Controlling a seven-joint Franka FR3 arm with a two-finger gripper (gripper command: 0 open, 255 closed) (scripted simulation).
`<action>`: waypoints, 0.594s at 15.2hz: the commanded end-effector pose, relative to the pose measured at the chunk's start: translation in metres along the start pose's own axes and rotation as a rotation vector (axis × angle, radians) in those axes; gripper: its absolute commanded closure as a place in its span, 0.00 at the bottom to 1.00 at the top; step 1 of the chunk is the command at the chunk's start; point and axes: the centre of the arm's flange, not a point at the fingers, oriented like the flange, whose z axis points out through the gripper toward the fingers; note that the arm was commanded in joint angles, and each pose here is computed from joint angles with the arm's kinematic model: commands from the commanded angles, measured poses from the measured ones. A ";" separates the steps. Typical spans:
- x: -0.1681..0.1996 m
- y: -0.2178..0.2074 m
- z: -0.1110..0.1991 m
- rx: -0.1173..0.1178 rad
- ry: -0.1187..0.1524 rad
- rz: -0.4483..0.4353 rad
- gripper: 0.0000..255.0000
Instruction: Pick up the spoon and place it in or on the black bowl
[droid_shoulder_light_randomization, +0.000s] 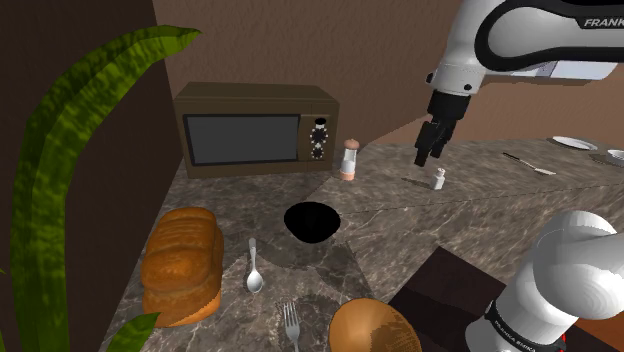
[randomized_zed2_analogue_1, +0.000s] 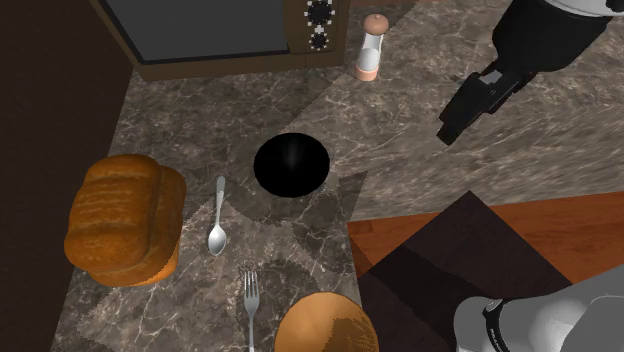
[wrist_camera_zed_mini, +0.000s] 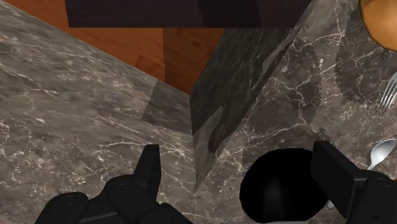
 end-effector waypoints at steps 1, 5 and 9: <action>0.000 0.000 0.000 0.000 0.000 0.000 0.00; 0.022 -0.035 0.031 0.014 -0.011 0.053 0.00; 0.046 -0.069 0.062 0.027 -0.022 0.105 0.00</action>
